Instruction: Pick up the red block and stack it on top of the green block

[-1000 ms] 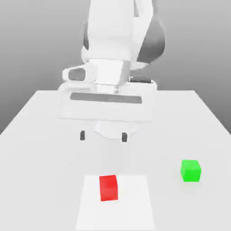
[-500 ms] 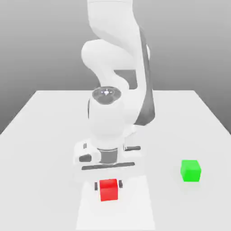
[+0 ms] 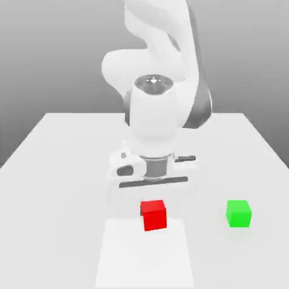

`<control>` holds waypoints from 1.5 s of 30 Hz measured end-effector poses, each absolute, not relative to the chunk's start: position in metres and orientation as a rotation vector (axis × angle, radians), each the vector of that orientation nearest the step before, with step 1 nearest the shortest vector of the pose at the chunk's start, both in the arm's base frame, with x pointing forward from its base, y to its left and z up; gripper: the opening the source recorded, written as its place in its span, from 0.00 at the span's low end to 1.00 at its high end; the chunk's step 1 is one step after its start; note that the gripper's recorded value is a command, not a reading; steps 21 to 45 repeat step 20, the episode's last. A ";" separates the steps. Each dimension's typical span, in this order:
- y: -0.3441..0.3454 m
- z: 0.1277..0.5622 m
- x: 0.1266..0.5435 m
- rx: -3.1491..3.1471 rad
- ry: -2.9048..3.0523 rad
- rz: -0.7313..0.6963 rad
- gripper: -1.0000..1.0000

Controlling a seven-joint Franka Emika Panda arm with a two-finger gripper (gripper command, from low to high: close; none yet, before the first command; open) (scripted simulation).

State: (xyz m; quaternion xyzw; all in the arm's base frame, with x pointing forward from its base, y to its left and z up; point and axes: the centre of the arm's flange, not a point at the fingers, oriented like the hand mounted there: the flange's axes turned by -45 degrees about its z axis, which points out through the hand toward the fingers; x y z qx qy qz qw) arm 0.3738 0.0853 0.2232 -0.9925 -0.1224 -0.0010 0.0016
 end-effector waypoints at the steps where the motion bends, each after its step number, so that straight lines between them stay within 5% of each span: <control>1: 0.104 0.226 0.369 -3.111 -0.409 -0.003 0.00; 9: 0.231 0.245 0.304 -3.088 -0.569 -0.001 0.00; 17: 0.247 0.193 0.294 -3.088 -0.591 -0.006 0.00; 18: 0.247 0.185 0.292 -3.086 -0.594 -0.004 1.00; 45: 0.247 0.185 0.292 -3.086 -0.595 -0.004 1.00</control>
